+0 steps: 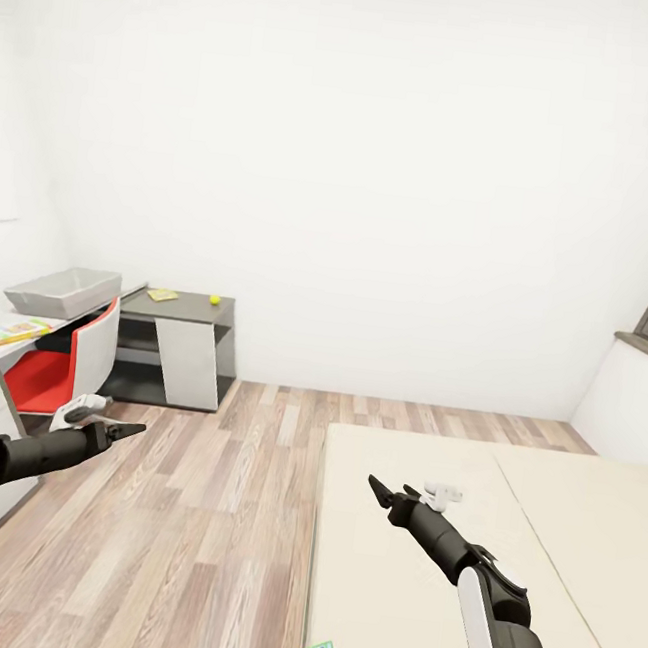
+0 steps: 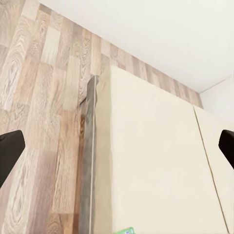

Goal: Put all the toys in the child's room - the three board games (two on the bed and one on the table), the two jigsaw puzzles on the table, and the tennis ball on the table - inside the toy box on the table in the child's room.

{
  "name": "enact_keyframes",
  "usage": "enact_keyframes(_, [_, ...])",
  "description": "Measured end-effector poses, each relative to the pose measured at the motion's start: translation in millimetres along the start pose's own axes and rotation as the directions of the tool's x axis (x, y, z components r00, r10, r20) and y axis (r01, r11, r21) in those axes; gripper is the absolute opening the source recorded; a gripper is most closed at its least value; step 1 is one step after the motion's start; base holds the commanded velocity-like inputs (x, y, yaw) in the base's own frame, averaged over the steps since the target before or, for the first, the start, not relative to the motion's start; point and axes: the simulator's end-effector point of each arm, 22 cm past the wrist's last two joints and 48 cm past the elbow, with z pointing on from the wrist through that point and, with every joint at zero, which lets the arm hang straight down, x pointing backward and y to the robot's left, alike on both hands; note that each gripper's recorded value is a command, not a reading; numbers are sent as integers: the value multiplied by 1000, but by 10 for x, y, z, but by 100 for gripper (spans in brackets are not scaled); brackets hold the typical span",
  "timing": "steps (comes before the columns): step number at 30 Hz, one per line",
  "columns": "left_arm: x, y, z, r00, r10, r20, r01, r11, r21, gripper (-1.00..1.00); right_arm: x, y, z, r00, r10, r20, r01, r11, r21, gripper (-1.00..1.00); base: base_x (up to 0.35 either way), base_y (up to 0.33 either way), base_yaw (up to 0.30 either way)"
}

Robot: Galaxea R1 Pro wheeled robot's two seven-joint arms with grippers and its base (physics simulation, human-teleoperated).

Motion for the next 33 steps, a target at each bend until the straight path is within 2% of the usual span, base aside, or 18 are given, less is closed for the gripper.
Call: enact_keyframes(33, [-103,-123,-113,1000,14,28,-14,1000,17,100,-127,72,-52,999,-15,30,15,1000,-8,100,0,0,0])
